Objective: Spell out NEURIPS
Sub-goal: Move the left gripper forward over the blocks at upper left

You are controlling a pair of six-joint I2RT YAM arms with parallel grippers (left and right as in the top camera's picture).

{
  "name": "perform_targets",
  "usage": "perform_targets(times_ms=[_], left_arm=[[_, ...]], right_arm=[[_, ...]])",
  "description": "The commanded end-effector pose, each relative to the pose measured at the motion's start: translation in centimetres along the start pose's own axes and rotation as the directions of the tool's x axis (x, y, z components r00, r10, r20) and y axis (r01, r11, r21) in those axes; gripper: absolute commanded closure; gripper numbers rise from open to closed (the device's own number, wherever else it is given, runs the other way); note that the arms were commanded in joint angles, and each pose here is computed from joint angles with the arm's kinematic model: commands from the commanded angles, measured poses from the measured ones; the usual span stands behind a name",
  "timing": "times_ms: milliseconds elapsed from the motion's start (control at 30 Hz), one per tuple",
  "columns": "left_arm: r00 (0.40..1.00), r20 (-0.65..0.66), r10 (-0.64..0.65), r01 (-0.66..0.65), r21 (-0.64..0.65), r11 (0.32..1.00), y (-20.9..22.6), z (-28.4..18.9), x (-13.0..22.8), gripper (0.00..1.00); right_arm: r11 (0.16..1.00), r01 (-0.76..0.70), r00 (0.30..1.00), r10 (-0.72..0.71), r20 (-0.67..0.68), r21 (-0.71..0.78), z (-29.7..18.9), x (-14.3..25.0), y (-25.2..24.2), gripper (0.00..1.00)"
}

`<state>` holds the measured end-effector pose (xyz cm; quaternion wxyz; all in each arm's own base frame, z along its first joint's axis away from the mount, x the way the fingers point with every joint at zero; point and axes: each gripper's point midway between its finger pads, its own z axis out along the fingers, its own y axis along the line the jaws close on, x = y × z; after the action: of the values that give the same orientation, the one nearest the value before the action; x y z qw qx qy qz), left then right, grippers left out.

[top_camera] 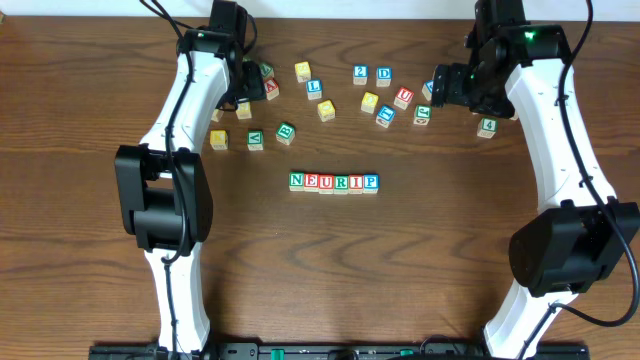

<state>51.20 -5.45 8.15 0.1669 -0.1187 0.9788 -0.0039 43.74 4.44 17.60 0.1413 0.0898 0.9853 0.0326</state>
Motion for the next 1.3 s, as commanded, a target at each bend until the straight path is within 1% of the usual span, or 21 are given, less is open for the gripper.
perform_targets(times_ms=[0,233,533,600,667,800,867,967,1100,1267], left_arm=[[0.999,0.031,-0.018,0.019,-0.036,0.999,0.5,1.1,-0.7,0.3],[1.0,-0.01,-0.013,0.013,-0.053,0.999,0.6,4.7,0.3,0.3],[0.998,-0.054,-0.011,0.007,-0.07,0.998,0.9,7.2,1.5,0.31],[0.998,-0.058,-0.011,0.006,-0.072,0.997,0.9,7.4,1.6,0.35],[0.998,-0.057,-0.011,0.007,-0.071,0.997,0.9,7.5,1.6,0.42],[0.999,-0.047,-0.011,0.008,-0.067,0.998,0.8,7.5,1.4,0.51],[0.999,-0.045,-0.011,0.008,-0.066,0.998,0.8,7.4,1.3,0.57],[0.999,-0.042,-0.011,0.008,-0.065,0.998,0.7,7.2,1.2,0.6],[1.0,-0.029,-0.012,0.01,-0.06,0.998,0.7,6.5,0.9,0.68],[1.0,0.0,-0.014,0.014,-0.049,0.999,0.5,5.0,0.1,0.71]], right_arm=[[1.0,0.013,0.999,-0.012,0.047,-0.021,-1.8,-0.6,0.5,0.08],[1.0,0.013,0.999,-0.012,0.037,-0.018,-1.9,-0.3,0.4,0.07],[1.0,0.013,0.999,-0.012,0.037,-0.018,-1.8,-0.3,0.4,0.07],[1.0,0.012,0.999,-0.012,0.037,-0.018,-1.8,-0.3,0.4,0.07],[1.0,0.013,0.999,-0.012,0.037,-0.018,-1.8,-0.3,0.4,0.07],[1.0,0.012,0.999,-0.012,0.038,-0.018,-1.8,-0.4,0.4,0.07],[1.0,0.013,0.999,-0.012,0.038,-0.018,-1.8,-0.4,0.4,0.07],[1.0,0.013,0.999,-0.012,0.038,-0.018,-1.8,-0.4,0.4,0.06],[1.0,0.013,0.999,-0.012,0.04,-0.018,-1.8,-0.4,0.4,0.05],[1.0,0.013,0.999,-0.012,0.041,-0.018,-1.8,-0.4,0.4,0.05]])
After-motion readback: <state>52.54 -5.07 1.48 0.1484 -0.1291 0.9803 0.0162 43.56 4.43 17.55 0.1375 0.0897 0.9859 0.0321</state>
